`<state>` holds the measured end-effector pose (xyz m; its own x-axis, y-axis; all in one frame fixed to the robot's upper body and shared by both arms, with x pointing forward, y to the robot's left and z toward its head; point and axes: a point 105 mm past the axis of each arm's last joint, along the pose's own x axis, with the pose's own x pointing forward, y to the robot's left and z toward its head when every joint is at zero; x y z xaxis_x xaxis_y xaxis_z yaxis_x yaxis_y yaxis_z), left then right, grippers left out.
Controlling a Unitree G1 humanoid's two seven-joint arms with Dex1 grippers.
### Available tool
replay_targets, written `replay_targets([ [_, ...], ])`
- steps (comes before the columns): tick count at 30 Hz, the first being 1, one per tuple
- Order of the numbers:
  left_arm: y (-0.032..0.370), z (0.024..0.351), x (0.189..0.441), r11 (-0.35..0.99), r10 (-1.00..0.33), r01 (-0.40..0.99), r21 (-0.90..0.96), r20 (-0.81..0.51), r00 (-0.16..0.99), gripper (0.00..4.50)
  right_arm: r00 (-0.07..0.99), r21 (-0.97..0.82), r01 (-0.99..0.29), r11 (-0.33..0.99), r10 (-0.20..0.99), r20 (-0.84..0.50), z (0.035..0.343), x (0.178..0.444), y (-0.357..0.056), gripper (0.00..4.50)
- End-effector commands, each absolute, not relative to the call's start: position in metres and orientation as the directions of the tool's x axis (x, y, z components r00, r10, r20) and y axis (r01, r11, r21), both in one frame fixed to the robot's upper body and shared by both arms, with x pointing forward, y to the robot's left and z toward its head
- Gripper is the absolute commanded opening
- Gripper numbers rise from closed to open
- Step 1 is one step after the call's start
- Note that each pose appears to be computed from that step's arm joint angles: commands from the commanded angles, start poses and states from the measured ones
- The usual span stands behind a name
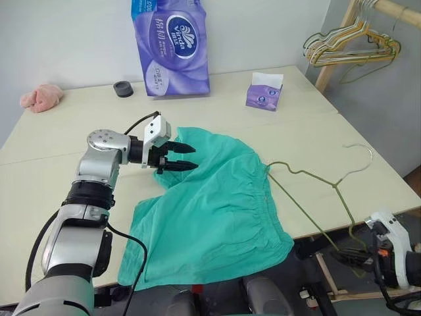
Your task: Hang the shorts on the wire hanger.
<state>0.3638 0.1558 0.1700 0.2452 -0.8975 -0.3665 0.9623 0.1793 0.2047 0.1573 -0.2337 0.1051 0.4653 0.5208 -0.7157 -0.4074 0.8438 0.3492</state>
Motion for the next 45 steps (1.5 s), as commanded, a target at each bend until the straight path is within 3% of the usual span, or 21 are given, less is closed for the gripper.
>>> replay_targets([
  [1,0.144,0.180,0.356,0.115,-0.918,0.963,0.242,-0.344,0.196,2.71,0.475,0.354,-0.395,0.848,0.518,-0.711,0.108,0.150,-0.235,0.00],
  [10,0.136,0.178,0.335,-0.009,-0.924,0.968,0.250,-0.372,0.088,2.71,0.444,0.395,-0.395,0.830,0.549,-0.708,0.096,0.151,-0.224,0.00],
  [18,0.138,0.185,0.329,-0.020,-0.922,0.945,0.326,-0.372,0.109,2.71,0.426,0.415,-0.388,0.823,0.559,-0.711,0.087,0.158,-0.220,0.00],
  [25,0.146,0.173,0.314,-0.028,-0.895,0.965,0.259,-0.437,0.091,2.71,0.437,0.428,-0.372,0.824,0.562,-0.702,0.091,0.150,-0.227,0.00],
  [36,0.145,0.175,0.318,-0.022,-0.888,0.959,0.282,-0.446,0.111,2.71,0.452,0.448,-0.371,0.813,0.580,-0.677,0.086,0.160,-0.218,0.00],
  [45,0.145,0.177,0.320,-0.018,-0.884,0.954,0.298,-0.451,0.124,2.71,0.372,0.486,-0.383,0.785,0.613,-0.697,0.082,0.152,-0.214,0.00],
])
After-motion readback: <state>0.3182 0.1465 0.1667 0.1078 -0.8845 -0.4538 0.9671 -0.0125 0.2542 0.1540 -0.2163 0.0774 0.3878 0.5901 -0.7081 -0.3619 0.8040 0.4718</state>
